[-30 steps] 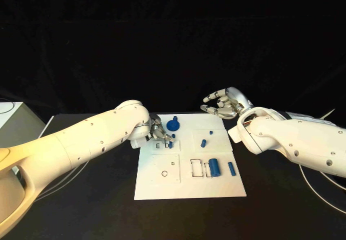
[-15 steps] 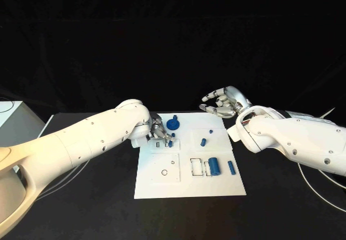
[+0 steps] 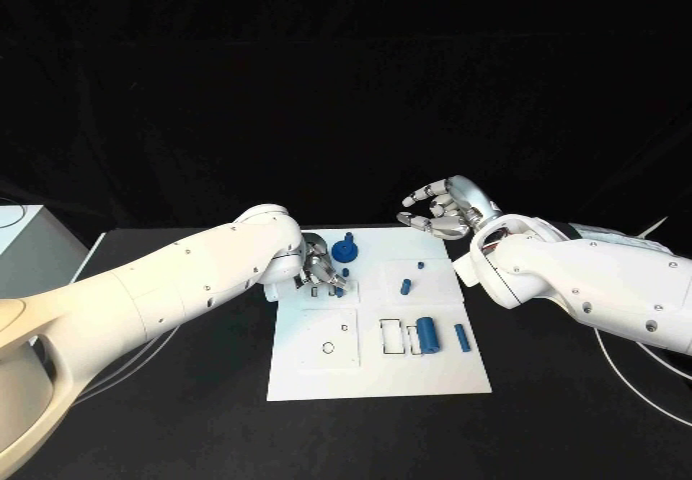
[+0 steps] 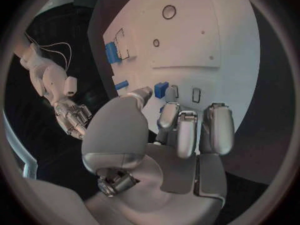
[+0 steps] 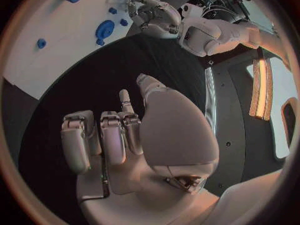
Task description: Assemble the parts on the task board
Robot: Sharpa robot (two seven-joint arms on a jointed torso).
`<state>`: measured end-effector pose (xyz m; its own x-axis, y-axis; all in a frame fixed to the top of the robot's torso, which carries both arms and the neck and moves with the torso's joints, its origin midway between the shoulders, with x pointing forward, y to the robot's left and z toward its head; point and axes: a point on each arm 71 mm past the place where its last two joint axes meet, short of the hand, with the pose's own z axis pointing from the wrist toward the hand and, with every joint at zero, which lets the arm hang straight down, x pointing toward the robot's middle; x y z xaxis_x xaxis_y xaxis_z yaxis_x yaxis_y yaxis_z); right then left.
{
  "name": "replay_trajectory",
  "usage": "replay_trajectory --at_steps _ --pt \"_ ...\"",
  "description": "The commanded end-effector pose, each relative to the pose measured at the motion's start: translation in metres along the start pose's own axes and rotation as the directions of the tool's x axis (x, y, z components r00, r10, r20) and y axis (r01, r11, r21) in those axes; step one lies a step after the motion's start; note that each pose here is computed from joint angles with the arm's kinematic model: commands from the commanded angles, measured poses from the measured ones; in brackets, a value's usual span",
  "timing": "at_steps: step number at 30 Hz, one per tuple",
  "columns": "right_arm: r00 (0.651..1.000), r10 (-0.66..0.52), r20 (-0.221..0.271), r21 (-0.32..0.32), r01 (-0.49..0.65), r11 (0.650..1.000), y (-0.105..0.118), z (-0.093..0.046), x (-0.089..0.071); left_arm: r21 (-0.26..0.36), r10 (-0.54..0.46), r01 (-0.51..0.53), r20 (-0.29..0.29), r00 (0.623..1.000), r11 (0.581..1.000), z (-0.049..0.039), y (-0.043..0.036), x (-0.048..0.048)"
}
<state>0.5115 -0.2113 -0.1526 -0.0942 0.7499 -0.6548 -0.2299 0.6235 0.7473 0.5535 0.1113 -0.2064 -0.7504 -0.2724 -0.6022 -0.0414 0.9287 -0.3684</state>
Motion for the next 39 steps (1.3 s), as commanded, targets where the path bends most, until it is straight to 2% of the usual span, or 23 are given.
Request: replay_trajectory --at_steps 1,14,24,39 --pt "1.0 -0.024 -0.012 -0.015 0.024 1.0 0.0012 0.0002 0.0013 0.016 0.003 -0.003 -0.019 1.0 1.0 -0.0003 -0.0018 0.0019" --pt "0.999 -0.032 -0.01 -0.008 0.032 0.999 0.0005 0.0009 0.0025 0.03 0.006 -0.005 -0.03 1.0 1.0 -0.0009 -0.0048 0.004" --pt "0.999 -0.031 -0.012 -0.005 0.031 0.999 0.0005 0.0004 0.0038 0.038 -0.07 0.072 -0.052 0.996 0.997 -0.0028 -0.0021 0.0048" --pt "1.0 -0.031 -0.002 -0.008 0.031 0.999 -0.0013 -0.001 0.0033 0.06 -0.156 0.157 -0.012 0.988 0.986 -0.0084 0.0021 0.002"
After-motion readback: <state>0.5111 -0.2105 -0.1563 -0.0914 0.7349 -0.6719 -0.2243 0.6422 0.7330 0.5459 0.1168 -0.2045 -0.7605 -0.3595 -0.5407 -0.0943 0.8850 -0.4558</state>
